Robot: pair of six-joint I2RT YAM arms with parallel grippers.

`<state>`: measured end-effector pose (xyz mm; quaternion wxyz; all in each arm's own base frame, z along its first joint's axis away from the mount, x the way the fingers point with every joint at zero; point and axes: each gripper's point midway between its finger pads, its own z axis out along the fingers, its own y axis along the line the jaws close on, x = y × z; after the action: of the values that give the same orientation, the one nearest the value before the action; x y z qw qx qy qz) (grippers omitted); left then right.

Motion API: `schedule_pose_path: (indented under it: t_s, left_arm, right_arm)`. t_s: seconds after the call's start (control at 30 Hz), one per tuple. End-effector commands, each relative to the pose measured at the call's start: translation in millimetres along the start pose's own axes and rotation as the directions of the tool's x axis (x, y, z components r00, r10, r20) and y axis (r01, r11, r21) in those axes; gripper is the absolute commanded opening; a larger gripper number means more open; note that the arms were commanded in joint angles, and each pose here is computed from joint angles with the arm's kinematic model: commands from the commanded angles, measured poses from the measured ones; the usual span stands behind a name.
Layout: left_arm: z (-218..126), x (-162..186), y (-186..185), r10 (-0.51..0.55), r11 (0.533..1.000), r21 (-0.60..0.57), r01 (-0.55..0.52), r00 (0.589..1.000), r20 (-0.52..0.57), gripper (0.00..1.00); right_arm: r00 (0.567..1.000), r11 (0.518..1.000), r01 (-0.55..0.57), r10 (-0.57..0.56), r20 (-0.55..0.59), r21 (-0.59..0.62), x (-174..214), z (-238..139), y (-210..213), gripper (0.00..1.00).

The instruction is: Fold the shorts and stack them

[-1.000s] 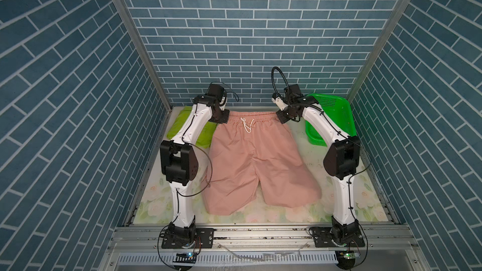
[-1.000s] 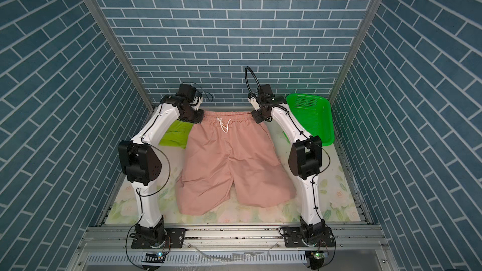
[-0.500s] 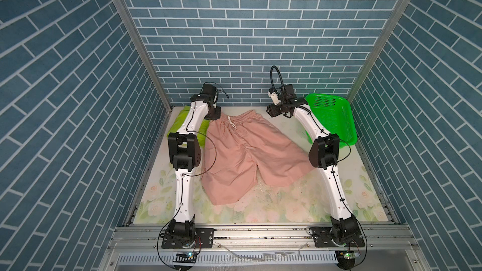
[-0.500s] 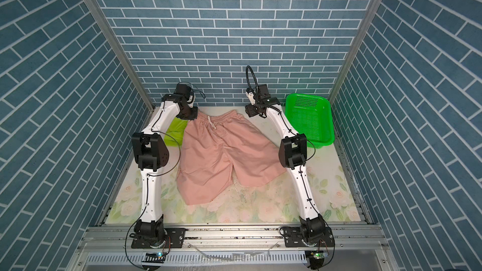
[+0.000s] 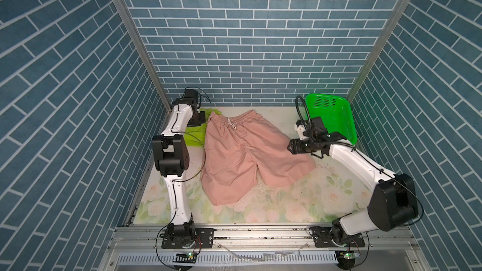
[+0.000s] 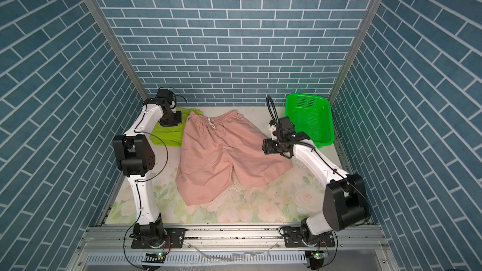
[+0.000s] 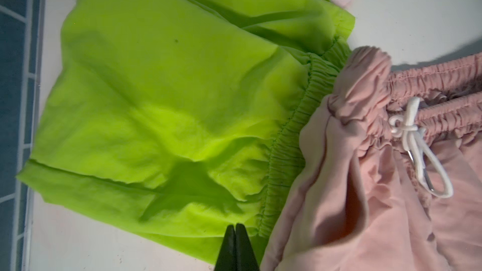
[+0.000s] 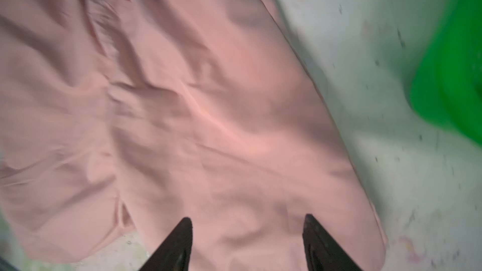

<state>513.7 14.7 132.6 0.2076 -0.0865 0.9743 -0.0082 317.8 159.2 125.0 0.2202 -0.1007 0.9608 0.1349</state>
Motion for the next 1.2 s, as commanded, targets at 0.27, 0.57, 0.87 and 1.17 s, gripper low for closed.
schedule_pose_path:
  t_s: [0.27, 0.57, 0.87, 1.17]
  left_arm:
    - [-39.0, -0.4, -57.7, 0.081, 0.966, 0.231, -0.116, 0.985, 0.155, 1.00]
    - [19.0, -12.7, -84.0, 0.189, 0.951, 0.231, -0.205, 0.978, 0.090, 0.99]
    - [34.3, -5.1, -76.8, 0.171, 0.967, 0.193, -0.167, 0.985, -0.002, 0.01]
    - [-33.2, 1.4, -57.3, 0.079, 0.982, 0.165, -0.087, 0.996, 0.051, 0.00]
  right_arm:
    - [0.984, 0.976, -0.178, 0.177, 0.021, 0.127, 44.1, 14.9, -35.5, 0.67]
    - [0.981, 0.971, -0.190, 0.194, -0.014, 0.145, 63.3, 23.6, -41.1, 0.67]
    - [0.977, 0.972, -0.213, 0.214, -0.004, 0.104, 63.2, 44.7, -37.4, 0.67]
    - [0.980, 0.979, -0.198, 0.198, -0.002, 0.046, 29.4, 85.4, -25.5, 0.67]
